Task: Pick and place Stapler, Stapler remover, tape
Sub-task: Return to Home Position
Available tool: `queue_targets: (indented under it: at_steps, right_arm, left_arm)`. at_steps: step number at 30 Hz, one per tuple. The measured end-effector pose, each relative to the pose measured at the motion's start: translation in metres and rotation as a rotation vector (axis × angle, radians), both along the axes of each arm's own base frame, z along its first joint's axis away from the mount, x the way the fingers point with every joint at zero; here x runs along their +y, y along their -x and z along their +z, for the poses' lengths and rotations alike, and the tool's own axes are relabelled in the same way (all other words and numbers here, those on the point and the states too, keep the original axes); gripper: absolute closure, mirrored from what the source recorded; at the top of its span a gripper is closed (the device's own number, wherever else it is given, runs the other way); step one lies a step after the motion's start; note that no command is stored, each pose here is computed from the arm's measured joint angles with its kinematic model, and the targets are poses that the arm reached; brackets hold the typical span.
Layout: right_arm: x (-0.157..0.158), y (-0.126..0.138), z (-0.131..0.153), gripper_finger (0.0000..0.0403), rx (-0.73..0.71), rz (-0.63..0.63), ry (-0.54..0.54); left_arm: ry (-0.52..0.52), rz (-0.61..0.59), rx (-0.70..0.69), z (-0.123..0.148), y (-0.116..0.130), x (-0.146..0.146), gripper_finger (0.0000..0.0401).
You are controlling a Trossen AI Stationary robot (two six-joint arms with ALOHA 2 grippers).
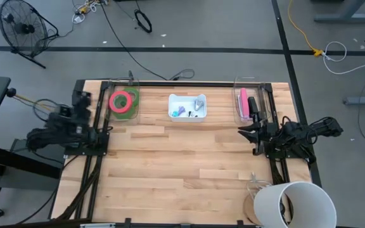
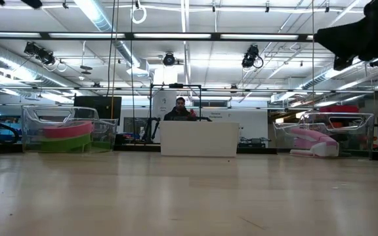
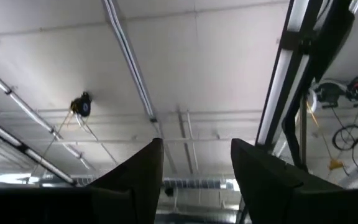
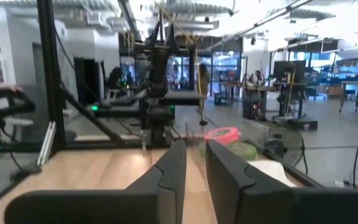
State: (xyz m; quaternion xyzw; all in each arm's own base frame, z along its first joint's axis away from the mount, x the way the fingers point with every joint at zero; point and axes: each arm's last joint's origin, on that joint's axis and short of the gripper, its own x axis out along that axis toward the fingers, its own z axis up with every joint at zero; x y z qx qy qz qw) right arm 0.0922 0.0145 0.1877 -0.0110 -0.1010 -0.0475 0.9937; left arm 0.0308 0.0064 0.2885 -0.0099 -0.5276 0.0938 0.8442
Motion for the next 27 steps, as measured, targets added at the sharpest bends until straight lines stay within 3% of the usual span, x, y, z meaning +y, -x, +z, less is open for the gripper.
queue_targets:
  at_steps: [5,9,16,21,27]
  right_arm:
    - [0.0,-0.001,-0.005,0.0339,0.05,0.0,0.014]
    - [0.0,-0.001,-0.005,0.0339,0.053,-0.001,0.014]
    - [0.0,-0.001,-0.005,0.0339,0.053,-0.002,0.014]
    - [0.0,-0.001,-0.005,0.0339,0.053,-0.002,0.014]
    - [0.0,-0.001,-0.005,0.0339,0.053,-0.002,0.014]
  left_arm:
    - [0.013,-0.036,0.18,-0.046,-0.027,0.0,0.0208]
    - [0.034,-0.046,0.409,-0.06,-0.043,0.0,0.0208]
    - [0.05,-0.042,0.69,-0.083,-0.058,0.001,0.0208]
    - [0.058,-0.022,0.775,-0.091,-0.06,0.002,0.0208]
    - [0.11,-0.018,0.766,-0.091,-0.06,0.006,0.0208]
